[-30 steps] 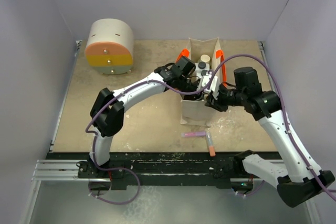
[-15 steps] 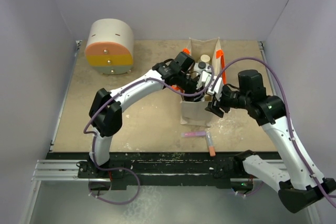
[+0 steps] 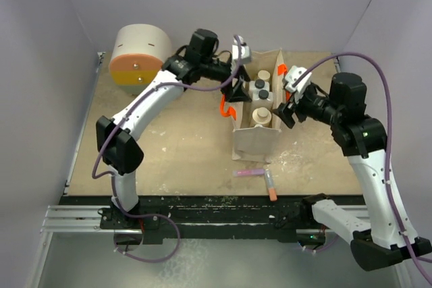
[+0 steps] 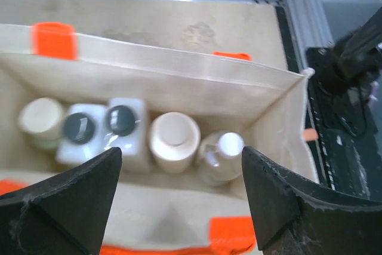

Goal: Place the personal care products into the canvas bag
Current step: Place the care product in the canvas bag, then reset both arms

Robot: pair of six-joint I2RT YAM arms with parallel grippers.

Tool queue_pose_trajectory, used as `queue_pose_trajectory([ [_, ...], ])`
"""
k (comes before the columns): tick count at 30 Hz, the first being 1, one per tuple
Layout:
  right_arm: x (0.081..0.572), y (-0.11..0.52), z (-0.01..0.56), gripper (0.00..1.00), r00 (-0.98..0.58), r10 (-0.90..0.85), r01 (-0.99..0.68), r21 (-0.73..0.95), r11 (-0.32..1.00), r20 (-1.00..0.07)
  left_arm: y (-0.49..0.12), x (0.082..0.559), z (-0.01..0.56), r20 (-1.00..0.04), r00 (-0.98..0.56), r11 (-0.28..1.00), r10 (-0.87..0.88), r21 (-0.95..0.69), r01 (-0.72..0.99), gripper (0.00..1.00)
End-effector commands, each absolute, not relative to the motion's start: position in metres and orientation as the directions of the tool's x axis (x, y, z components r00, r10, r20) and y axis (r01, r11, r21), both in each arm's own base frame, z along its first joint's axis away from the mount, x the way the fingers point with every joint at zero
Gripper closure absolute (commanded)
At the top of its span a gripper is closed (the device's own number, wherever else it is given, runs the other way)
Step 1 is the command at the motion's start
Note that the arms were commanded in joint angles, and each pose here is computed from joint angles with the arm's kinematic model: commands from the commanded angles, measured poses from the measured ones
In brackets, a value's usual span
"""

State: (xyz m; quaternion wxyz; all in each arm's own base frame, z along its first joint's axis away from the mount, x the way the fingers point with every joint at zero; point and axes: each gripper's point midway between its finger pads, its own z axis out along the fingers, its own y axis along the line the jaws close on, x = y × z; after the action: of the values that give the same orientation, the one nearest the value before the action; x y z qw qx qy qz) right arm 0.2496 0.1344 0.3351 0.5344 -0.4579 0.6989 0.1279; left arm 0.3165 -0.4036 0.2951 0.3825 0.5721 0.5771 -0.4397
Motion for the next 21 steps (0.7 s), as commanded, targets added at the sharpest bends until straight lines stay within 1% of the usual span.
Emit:
queue_pose_trajectory([
  [1, 0.283, 0.116, 0.387, 0.24, 0.007, -0.406, -0.619, -0.322, 0.716, -0.914, -0.369, 0.338, 0.386, -0.982, 0.049, 0.059, 0.183, 0.06, 0.996, 0.15],
  [5, 0.309, 0.09, 0.406, 0.22, -0.014, -0.367, -0.458, -0.321, 0.829, -0.93, -0.339, 0.361, 0.407, -0.981, 0.074, 0.191, 0.179, 0.108, 0.976, 0.1],
  [9, 0.332, 0.075, 0.406, 0.19, -0.067, -0.347, -0.36, -0.302, 0.883, -0.936, -0.304, 0.388, 0.409, -0.971, 0.076, 0.359, 0.228, 0.157, 0.92, 0.04],
  [11, 0.344, 0.065, 0.402, 0.15, -0.112, -0.329, -0.296, -0.284, 0.912, -0.938, -0.282, 0.404, 0.41, -0.964, 0.067, 0.469, 0.258, 0.185, 0.863, 0.01],
  [12, 0.35, 0.061, 0.401, 0.12, -0.129, -0.324, -0.267, -0.281, 0.922, -0.937, -0.271, 0.413, 0.411, -0.959, 0.066, 0.525, 0.275, 0.207, 0.826, 0.01],
  [14, 0.359, 0.052, 0.403, 0.01, -0.145, -0.308, -0.205, -0.276, 0.939, -0.94, -0.249, 0.43, 0.415, -0.949, 0.063, 0.639, 0.31, 0.257, 0.725, 0.01],
  [15, 0.361, 0.048, 0.406, 0.0, -0.145, -0.302, -0.178, -0.276, 0.945, -0.942, -0.235, 0.439, 0.419, -0.944, 0.057, 0.697, 0.325, 0.28, 0.66, 0.01],
  [17, 0.363, 0.048, 0.408, 0.0, -0.15, -0.3, -0.175, -0.273, 0.946, -0.942, -0.211, 0.45, 0.425, -0.939, 0.043, 0.778, 0.342, 0.309, 0.547, 0.01],
  [21, 0.364, 0.049, 0.397, 0.0, -0.209, -0.219, -0.15, -0.19, 0.97, -0.953, -0.183, 0.45, 0.439, -0.939, 0.03, 0.84, 0.342, 0.32, 0.438, 0.01],
])
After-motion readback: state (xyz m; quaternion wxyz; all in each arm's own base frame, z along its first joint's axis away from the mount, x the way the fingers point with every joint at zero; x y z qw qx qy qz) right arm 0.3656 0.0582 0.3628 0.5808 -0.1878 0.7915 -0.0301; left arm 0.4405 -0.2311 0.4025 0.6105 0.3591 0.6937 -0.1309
